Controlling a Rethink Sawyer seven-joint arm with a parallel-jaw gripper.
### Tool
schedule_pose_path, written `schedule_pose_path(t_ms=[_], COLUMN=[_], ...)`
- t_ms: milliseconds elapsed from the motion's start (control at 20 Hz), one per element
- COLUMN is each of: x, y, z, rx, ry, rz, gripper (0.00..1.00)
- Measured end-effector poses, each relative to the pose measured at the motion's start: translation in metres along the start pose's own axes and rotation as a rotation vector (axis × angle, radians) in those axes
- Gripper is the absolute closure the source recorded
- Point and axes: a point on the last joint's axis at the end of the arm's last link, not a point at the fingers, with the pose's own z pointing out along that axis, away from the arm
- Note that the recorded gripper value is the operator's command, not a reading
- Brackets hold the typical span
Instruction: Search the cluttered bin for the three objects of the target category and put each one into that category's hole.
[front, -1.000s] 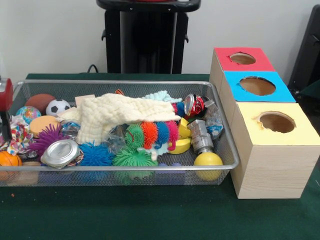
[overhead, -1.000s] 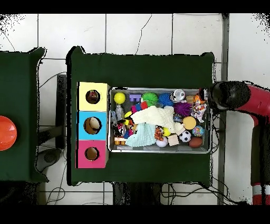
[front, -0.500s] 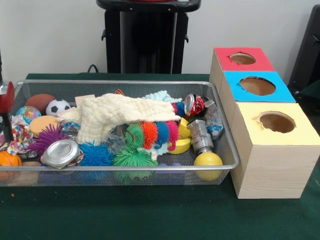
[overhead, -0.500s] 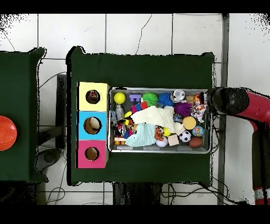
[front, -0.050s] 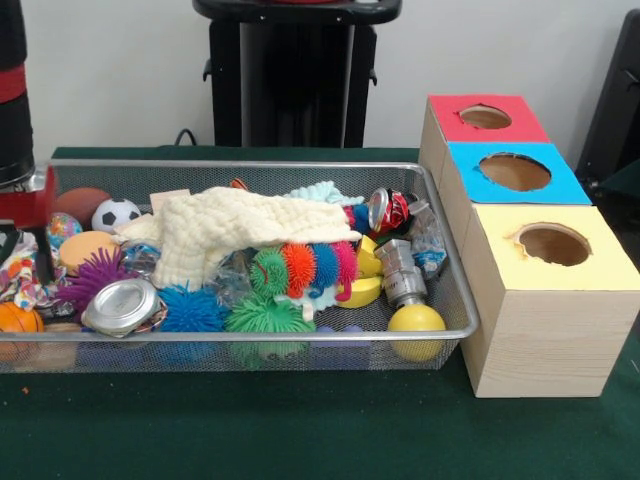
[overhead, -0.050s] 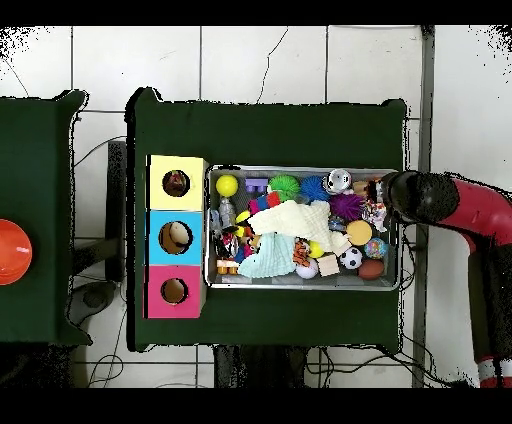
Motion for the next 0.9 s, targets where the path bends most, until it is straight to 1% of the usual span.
schedule_pose_path(t_ms=[300, 500, 600, 900], x=[0.004, 0.009, 0.010, 0.017], y=[0.009, 0.012, 0.011, 0.001], z=[0.000, 0.004, 0.006, 0.017], rx=[0.001, 0.005, 0.008, 0.029], ry=[0.012, 0.016, 0.012, -0.021], rz=[-0.023, -0.037, -0.038, -0.035], gripper=[0.00, 0.00, 0.00, 0.00])
